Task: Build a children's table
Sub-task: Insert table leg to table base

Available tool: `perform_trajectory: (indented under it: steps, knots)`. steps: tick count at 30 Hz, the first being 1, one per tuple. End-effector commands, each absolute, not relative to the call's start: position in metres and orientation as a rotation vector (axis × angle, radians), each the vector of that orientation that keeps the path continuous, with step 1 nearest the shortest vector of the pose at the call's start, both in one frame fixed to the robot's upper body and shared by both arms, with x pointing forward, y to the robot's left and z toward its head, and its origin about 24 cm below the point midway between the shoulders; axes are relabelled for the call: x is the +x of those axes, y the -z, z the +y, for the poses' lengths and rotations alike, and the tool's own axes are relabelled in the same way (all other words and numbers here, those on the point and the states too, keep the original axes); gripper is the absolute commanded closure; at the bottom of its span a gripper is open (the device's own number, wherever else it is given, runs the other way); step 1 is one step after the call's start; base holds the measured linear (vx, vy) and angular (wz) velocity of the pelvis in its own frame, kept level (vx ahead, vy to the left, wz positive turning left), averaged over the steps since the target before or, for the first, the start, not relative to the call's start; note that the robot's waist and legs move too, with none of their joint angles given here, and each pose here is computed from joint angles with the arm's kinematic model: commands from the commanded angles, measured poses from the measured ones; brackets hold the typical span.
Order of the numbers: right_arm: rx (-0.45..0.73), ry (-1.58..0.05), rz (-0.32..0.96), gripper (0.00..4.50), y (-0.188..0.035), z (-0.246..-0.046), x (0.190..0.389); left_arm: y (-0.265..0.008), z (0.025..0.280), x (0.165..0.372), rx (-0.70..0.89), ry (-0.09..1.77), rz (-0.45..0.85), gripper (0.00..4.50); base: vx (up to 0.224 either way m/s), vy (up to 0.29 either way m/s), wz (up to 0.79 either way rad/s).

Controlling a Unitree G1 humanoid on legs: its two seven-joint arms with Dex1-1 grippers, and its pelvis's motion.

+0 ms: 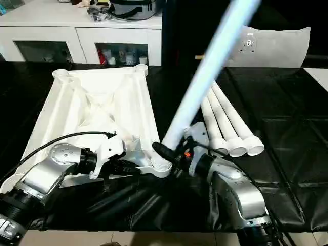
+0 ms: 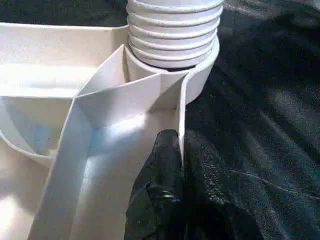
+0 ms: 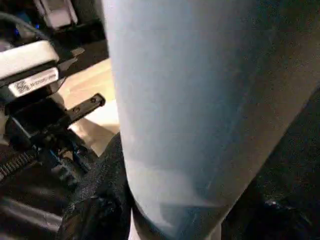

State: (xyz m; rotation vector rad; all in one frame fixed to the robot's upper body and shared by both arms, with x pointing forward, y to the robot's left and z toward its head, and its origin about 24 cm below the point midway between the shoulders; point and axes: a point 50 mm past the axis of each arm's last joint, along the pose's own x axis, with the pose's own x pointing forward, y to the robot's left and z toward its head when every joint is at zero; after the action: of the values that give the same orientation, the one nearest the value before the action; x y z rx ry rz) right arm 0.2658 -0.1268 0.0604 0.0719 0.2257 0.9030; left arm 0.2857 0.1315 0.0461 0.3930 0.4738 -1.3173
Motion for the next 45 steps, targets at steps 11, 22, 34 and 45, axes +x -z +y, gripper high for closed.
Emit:
perform_trajectory:
  steps: [11, 22, 34, 45]
  knots:
    - [-0.143, -1.075, 0.524, 2.61, -0.014, -0.126, 0.250, -0.067, 0.137, 0.303, 0.533, 1.321, 0.436, 4.50, 0.000, 0.000, 0.00]
    - [-0.122, -1.089, 0.513, 2.61, -0.012, -0.118, 0.249, -0.075, 0.146, 0.320, 0.572, 1.265, 0.439, 4.50, 0.000, 0.000, 0.00]
    - [-0.088, -0.855, 0.474, 2.61, -0.011, -0.118, 0.270, -0.068, 0.146, 0.274, 0.369, 1.112, 0.515, 4.50, 0.000, 0.000, 0.00]
    - [-0.072, -0.854, 0.480, 2.61, -0.011, -0.115, 0.272, -0.075, 0.115, 0.254, 0.363, 1.091, 0.488, 4.50, 0.000, 0.000, 0.00]
